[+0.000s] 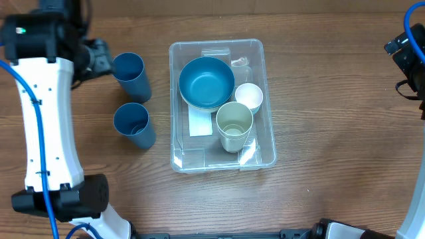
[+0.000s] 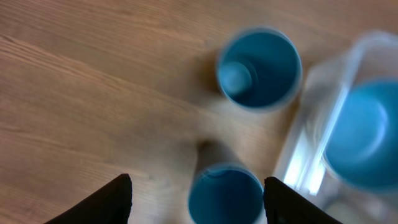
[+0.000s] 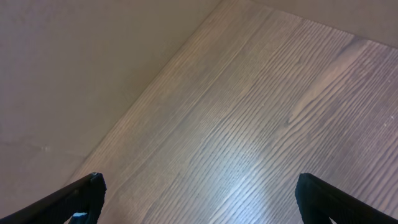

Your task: Pack container

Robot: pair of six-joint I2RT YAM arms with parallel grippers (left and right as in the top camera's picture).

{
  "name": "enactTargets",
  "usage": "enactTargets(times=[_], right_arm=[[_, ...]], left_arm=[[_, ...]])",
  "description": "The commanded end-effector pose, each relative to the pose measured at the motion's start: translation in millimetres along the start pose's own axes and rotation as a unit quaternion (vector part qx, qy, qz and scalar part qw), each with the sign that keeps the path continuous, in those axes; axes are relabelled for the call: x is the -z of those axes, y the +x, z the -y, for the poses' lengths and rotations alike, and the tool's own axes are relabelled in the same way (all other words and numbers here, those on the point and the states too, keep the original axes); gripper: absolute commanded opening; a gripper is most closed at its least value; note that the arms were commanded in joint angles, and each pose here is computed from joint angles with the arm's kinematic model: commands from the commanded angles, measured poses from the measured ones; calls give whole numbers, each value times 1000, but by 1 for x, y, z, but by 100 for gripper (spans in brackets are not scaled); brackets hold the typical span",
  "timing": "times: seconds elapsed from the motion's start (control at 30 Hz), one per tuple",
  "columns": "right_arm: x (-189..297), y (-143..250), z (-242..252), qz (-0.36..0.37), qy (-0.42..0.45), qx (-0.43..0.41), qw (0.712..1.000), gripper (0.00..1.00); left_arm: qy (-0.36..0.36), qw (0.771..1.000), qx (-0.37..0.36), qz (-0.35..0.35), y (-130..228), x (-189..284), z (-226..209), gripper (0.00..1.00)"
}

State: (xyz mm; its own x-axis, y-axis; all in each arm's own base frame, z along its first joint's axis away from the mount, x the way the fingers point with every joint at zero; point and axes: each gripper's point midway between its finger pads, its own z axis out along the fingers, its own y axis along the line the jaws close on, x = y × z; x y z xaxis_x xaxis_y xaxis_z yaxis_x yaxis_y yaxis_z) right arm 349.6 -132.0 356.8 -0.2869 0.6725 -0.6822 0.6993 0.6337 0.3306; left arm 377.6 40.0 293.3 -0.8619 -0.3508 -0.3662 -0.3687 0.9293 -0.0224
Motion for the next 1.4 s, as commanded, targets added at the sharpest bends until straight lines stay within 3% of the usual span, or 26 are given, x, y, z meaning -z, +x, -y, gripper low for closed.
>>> enactTargets(times=[0.0,0.1,0.17,0.27,0.3,0.37,0.5,0.6,0.7,0.8,0.9,1.03,1.37], right_arm=[[4,-4,-1,8,-4,-4,1000,100],[4,-4,-1,8,-4,-4,1000,100],[4,-4,-1,8,-4,-4,1000,100],[4,-4,-1,8,-4,-4,1000,100],[4,-4,-1,8,-4,-4,1000,100],[4,-4,-1,8,-4,-4,1000,100],[4,-4,-1,8,-4,-4,1000,100],[4,-4,-1,8,-4,-4,1000,100],[4,-4,-1,8,-4,-4,1000,100],[4,-4,-1,8,-4,-4,1000,100],[4,-4,-1,8,-4,-4,1000,100],[4,-4,-1,8,-4,-4,1000,100],[4,-4,-1,8,-4,-4,1000,100]], left_arm=[[25,999,3,-33,-15,-50,11,70],[12,997,1,-80,-16,-103,16,70],[1,993,2,-116,-9,-133,16,57],[-6,988,15,-153,-1,-170,20,53],[-8,987,12,-163,2,-180,20,47],[-12,984,11,-175,6,-190,20,6],[-37,992,0,-124,-17,-161,1,4],[-15,999,-7,-45,-39,-84,-2,4],[41,998,-22,41,-38,8,17,4],[117,980,-106,123,2,103,62,4],[197,953,-191,125,56,144,117,4],[185,954,-220,84,102,135,141,4],[74,967,-236,-61,151,44,126,4]])
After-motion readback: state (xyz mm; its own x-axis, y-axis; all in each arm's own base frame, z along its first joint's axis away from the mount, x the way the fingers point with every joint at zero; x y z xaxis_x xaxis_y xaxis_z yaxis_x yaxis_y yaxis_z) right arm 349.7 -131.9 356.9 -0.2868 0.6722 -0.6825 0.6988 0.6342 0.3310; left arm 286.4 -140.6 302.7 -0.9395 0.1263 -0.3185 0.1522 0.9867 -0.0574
